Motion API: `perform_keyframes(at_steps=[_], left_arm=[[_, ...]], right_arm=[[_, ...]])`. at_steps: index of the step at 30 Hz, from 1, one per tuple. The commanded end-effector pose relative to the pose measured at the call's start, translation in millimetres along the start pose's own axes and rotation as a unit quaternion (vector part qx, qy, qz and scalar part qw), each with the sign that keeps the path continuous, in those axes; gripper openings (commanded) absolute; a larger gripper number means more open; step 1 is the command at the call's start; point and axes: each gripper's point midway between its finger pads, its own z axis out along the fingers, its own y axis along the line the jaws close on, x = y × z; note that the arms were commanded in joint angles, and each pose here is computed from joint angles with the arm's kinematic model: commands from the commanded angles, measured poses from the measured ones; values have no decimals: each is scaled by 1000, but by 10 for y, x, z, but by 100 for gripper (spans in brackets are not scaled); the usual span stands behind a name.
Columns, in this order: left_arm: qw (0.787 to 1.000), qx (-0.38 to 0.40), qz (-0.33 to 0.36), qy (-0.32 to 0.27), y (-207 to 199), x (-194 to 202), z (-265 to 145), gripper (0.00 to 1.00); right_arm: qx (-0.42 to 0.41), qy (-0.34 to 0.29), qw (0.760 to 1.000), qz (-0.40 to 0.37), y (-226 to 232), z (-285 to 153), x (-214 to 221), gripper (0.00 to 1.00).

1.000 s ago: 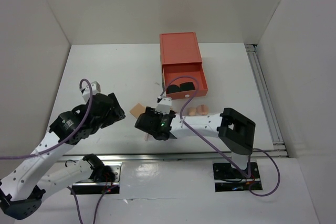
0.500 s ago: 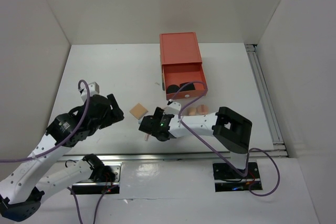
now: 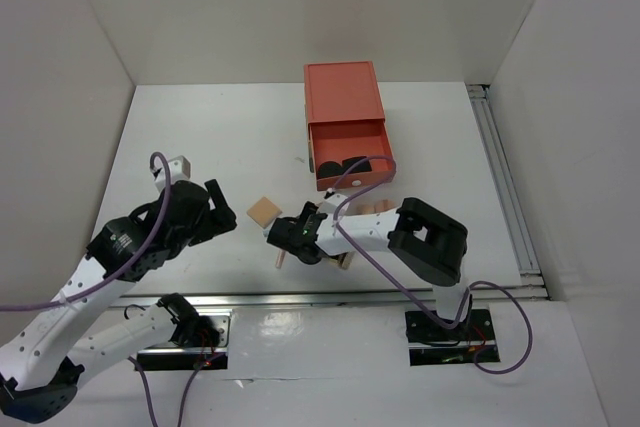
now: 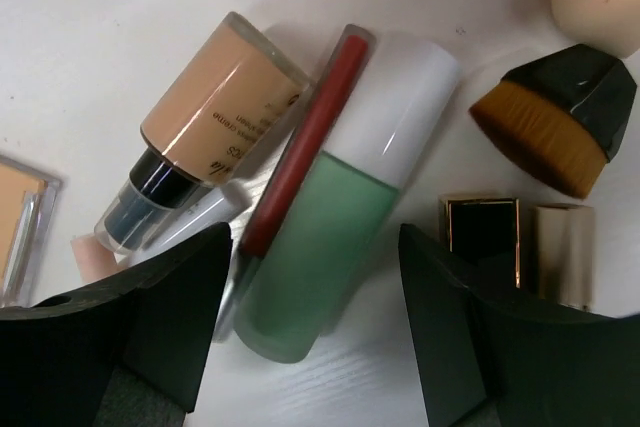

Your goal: Organize the makeup

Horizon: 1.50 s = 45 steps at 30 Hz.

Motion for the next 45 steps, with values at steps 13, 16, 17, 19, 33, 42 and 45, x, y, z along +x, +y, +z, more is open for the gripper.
perform_keyframes(at_steps=[13, 16, 17, 19, 33, 42, 45], left_arm=[[1000, 11, 6, -13, -42, -83, -32, 100], [1000, 6, 9, -10, -46, -72, -8, 100], [1000, 6, 9, -10, -46, -72, -8, 100], [1000, 2, 11, -6, -50, -61, 15, 100], [1000, -7, 14, -10, -96, -101, 84, 100], [999, 18, 39, 16, -401, -46, 393, 100], [997, 39, 62, 23, -566, -59, 592, 100]], right_arm=[[24, -11, 1000, 5, -188, 46, -25, 48], [20, -10, 1000, 4, -179, 1, -75, 39], [20, -10, 1000, 4, -179, 0, -76, 39], [8, -14, 1000, 6, -115, -60, -160, 37], [-77, -42, 996, -35, 158, -619, -485, 11], [-395, 21, 866, -305, 666, -1530, -323, 3], [-469, -12, 800, -373, 737, -1892, -518, 5]])
